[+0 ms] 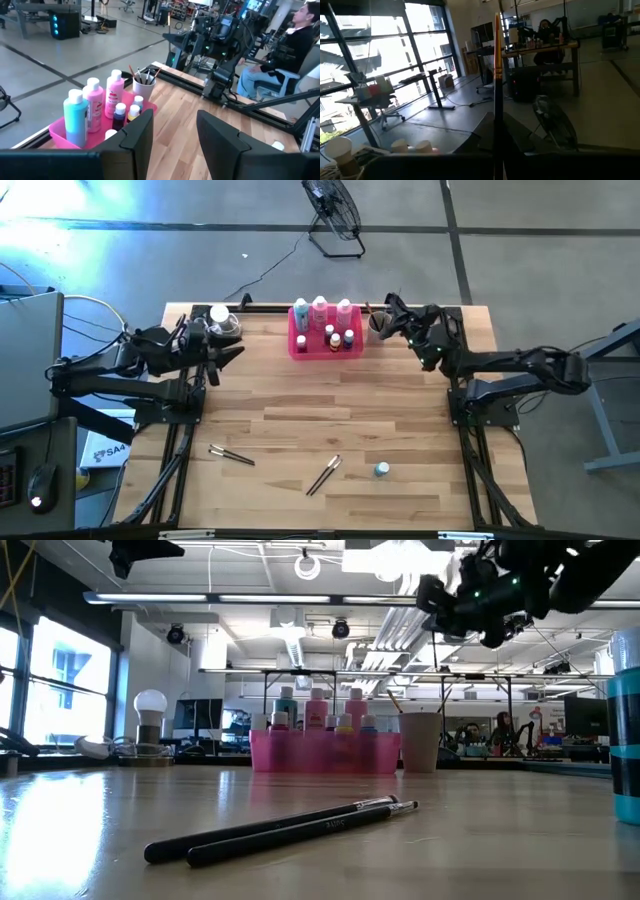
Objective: Pick & Place Paint Supplies
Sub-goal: Put the orange paintbrush into the white cup
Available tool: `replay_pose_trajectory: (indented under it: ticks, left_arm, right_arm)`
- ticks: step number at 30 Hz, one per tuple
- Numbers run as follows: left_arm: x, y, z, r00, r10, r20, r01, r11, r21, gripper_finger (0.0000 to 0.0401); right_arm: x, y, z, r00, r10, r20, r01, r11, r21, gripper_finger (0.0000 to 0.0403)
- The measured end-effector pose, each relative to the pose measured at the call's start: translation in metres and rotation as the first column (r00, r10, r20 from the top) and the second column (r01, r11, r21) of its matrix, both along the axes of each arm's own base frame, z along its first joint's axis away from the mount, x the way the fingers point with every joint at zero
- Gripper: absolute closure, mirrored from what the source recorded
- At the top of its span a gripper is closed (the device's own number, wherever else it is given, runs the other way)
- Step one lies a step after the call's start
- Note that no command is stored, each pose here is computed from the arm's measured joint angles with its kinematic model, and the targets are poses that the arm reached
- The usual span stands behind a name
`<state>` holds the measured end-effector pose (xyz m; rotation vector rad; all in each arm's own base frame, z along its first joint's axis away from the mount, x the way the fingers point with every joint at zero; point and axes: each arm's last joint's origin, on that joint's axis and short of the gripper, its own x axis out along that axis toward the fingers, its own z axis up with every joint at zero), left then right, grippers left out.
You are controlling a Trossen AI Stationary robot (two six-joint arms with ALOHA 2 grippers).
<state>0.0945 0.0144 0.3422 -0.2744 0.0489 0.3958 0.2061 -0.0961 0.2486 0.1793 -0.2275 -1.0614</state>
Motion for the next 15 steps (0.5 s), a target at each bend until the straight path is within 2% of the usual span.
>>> replay_pose_trajectory:
  ticks: [5, 15]
  left_arm:
    - [0.002, 0.000, -0.001, 1.000, 0.001, -0.007, -0.001, 1.000, 0.000, 0.0253]
    - [0.004, 0.000, -0.001, 1.000, -0.006, -0.009, 0.005, 1.000, -0.011, 0.0253]
  right_arm:
    - [0.007, -0.012, -0.008, 1.000, 0.012, 0.018, -0.012, 1.000, -0.021, 0.0399]
    - [0.020, -0.038, -0.037, 0.997, -0.050, -0.051, 0.050, 0.999, 0.018, 0.0399]
